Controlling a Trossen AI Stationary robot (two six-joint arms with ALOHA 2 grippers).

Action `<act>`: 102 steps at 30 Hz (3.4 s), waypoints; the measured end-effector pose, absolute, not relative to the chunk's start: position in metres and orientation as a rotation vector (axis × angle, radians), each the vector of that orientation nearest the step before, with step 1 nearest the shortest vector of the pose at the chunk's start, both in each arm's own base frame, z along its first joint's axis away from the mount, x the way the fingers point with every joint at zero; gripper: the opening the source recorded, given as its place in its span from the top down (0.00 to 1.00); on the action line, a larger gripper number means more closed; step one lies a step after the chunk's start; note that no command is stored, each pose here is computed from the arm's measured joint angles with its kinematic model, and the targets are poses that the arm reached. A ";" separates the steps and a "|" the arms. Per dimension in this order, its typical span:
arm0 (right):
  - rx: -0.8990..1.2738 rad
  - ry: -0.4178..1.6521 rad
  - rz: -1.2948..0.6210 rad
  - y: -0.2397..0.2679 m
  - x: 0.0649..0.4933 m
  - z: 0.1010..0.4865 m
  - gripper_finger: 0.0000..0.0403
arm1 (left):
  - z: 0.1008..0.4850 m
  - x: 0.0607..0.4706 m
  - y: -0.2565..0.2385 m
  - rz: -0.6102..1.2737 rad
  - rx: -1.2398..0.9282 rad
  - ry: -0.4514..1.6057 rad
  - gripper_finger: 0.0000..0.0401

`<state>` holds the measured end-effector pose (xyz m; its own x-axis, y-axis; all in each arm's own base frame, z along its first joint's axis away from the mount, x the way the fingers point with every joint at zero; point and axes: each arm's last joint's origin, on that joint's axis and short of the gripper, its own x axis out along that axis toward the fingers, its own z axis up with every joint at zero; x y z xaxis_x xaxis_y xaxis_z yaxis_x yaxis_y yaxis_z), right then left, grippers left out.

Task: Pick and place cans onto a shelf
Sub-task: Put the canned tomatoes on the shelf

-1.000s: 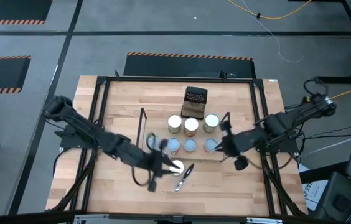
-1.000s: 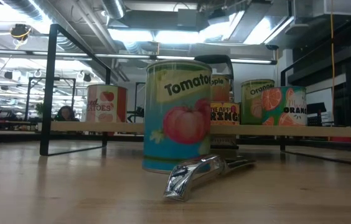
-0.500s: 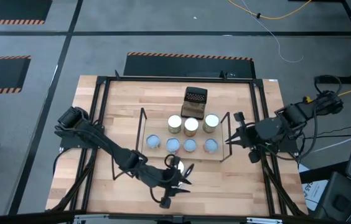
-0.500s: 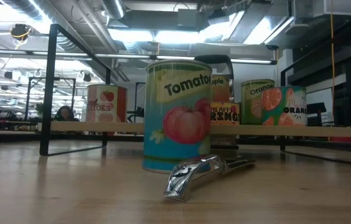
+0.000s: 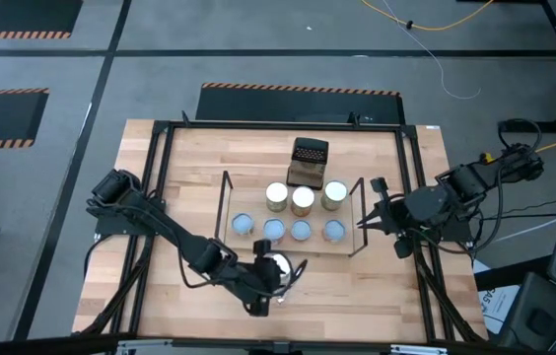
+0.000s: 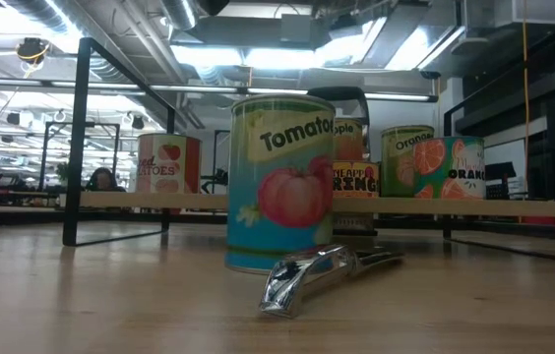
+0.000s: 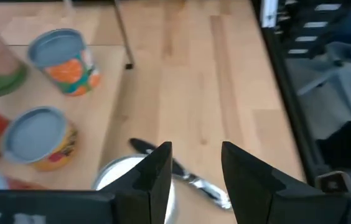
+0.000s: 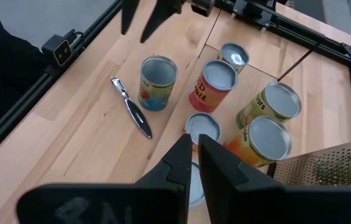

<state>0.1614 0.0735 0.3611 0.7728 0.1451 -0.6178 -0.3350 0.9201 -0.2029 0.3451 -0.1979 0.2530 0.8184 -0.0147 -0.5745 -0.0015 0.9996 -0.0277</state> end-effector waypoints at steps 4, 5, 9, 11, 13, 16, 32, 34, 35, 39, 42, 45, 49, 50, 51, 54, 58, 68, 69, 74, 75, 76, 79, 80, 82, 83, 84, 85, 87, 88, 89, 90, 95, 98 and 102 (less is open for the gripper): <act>-0.312 0.638 0.265 0.074 0.161 0.361 0.92 | 0.248 0.347 -0.197 0.062 -0.004 0.606 0.67; -0.313 0.638 0.265 0.074 0.161 0.361 0.92 | 0.247 0.347 -0.197 0.069 0.001 0.608 0.67; -0.313 0.639 0.265 0.074 0.161 0.361 0.92 | 0.237 0.351 -0.198 0.089 -0.001 0.618 0.67; -0.313 0.640 0.264 0.074 0.161 0.361 0.92 | 0.231 0.354 -0.199 0.088 0.000 0.621 0.67; -0.314 0.641 0.265 0.074 0.161 0.361 0.92 | 0.226 0.355 -0.200 0.094 0.007 0.629 0.67; -0.313 0.641 0.264 0.073 0.161 0.361 0.92 | 0.217 0.358 -0.201 0.110 0.017 0.644 0.67; -0.310 0.642 0.263 0.073 0.161 0.361 0.92 | 0.194 0.362 -0.204 0.133 0.057 0.696 0.68; -0.310 0.642 0.263 0.073 0.161 0.361 0.92 | 0.193 0.362 -0.204 0.135 0.060 0.700 0.70; -0.310 0.642 0.263 0.073 0.161 0.361 0.92 | 0.193 0.362 -0.204 0.135 0.061 0.701 0.71; -0.309 0.642 0.263 0.073 0.161 0.361 0.92 | 0.193 0.362 -0.203 0.138 0.064 0.703 0.78; -0.309 0.642 0.263 0.073 0.161 0.361 0.92 | 0.193 0.362 -0.203 0.139 0.066 0.705 0.84; -0.309 0.642 0.263 0.073 0.161 0.361 0.92 | 0.193 0.361 -0.204 0.136 0.067 0.707 0.92; -0.309 0.642 0.263 0.073 0.161 0.361 0.92 | 0.193 0.361 -0.205 0.134 0.056 0.708 0.99; -0.309 0.642 0.263 0.073 0.161 0.361 0.92 | 0.193 0.361 -0.205 0.136 0.048 0.707 0.98; -0.309 0.642 0.263 0.073 0.161 0.361 0.92 | 0.194 0.361 -0.205 0.137 0.043 0.706 0.98; -0.309 0.642 0.263 0.073 0.161 0.361 0.92 | 0.197 0.359 -0.204 0.130 0.038 0.706 0.99; -0.309 0.642 0.263 0.073 0.161 0.361 0.92 | 0.208 0.356 -0.203 0.119 0.020 0.689 0.99; -0.310 0.642 0.263 0.074 0.161 0.361 0.92 | 0.258 0.342 -0.195 0.075 -0.056 0.585 1.00; -0.310 0.642 0.263 0.074 0.162 0.361 0.92 | 0.265 0.340 -0.193 0.065 -0.067 0.573 1.00; -0.310 0.642 0.263 0.074 0.161 0.361 0.92 | 0.295 0.327 -0.186 -0.004 -0.073 0.517 1.00; -0.310 0.642 0.263 0.073 0.162 0.361 0.92 | 0.302 0.324 -0.185 -0.012 -0.067 0.501 1.00; -0.310 0.642 0.263 0.074 0.162 0.361 0.92 | 0.308 0.321 -0.182 -0.018 -0.057 0.484 1.00; -0.311 0.642 0.263 0.074 0.161 0.361 0.92 | 0.328 0.311 -0.174 -0.038 -0.016 0.433 1.00; -0.311 0.642 0.263 0.074 0.161 0.361 0.92 | 0.335 0.308 -0.170 -0.043 0.002 0.415 1.00; -0.310 0.642 0.263 0.073 0.162 0.361 0.92 | 0.348 0.299 -0.162 -0.048 0.039 0.395 1.00; -0.311 0.642 0.264 0.074 0.161 0.361 0.92 | 0.354 0.295 -0.157 -0.045 0.052 0.385 1.00; -0.313 0.642 0.264 0.074 0.161 0.361 0.92 | 0.360 0.290 -0.152 -0.042 0.066 0.378 1.00; -0.314 0.641 0.265 0.074 0.161 0.361 0.92 | 0.365 0.285 -0.147 -0.039 0.081 0.378 1.00; -0.315 0.641 0.264 0.073 0.162 0.361 0.92 | 0.375 0.277 -0.135 -0.025 0.106 0.366 1.00; -0.316 0.641 0.265 0.073 0.161 0.361 0.92 | 0.380 0.272 -0.129 -0.017 0.120 0.365 1.00; -0.317 0.641 0.265 0.074 0.161 0.361 0.92 | 0.384 0.269 -0.122 -0.007 0.135 0.363 1.00; -0.318 0.641 0.265 0.073 0.162 0.361 0.92 | 0.388 0.265 -0.116 0.005 0.144 0.358 1.00; -0.324 0.640 0.268 0.074 0.161 0.361 0.92 | 0.401 0.250 -0.083 0.075 0.196 0.371 1.00; -0.342 0.638 0.273 0.073 0.162 0.361 0.92 | 0.405 0.243 -0.066 0.113 0.214 0.396 1.00; -0.366 0.634 0.282 0.074 0.161 0.361 0.92 | 0.400 0.240 -0.046 0.156 0.217 0.473 1.00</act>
<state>0.1615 0.0735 0.3610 0.7711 0.1436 -0.6203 -0.3643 0.8985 -0.2448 0.2404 -0.0457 0.4002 0.8789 0.1989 -0.4335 -0.0986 0.9650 0.2429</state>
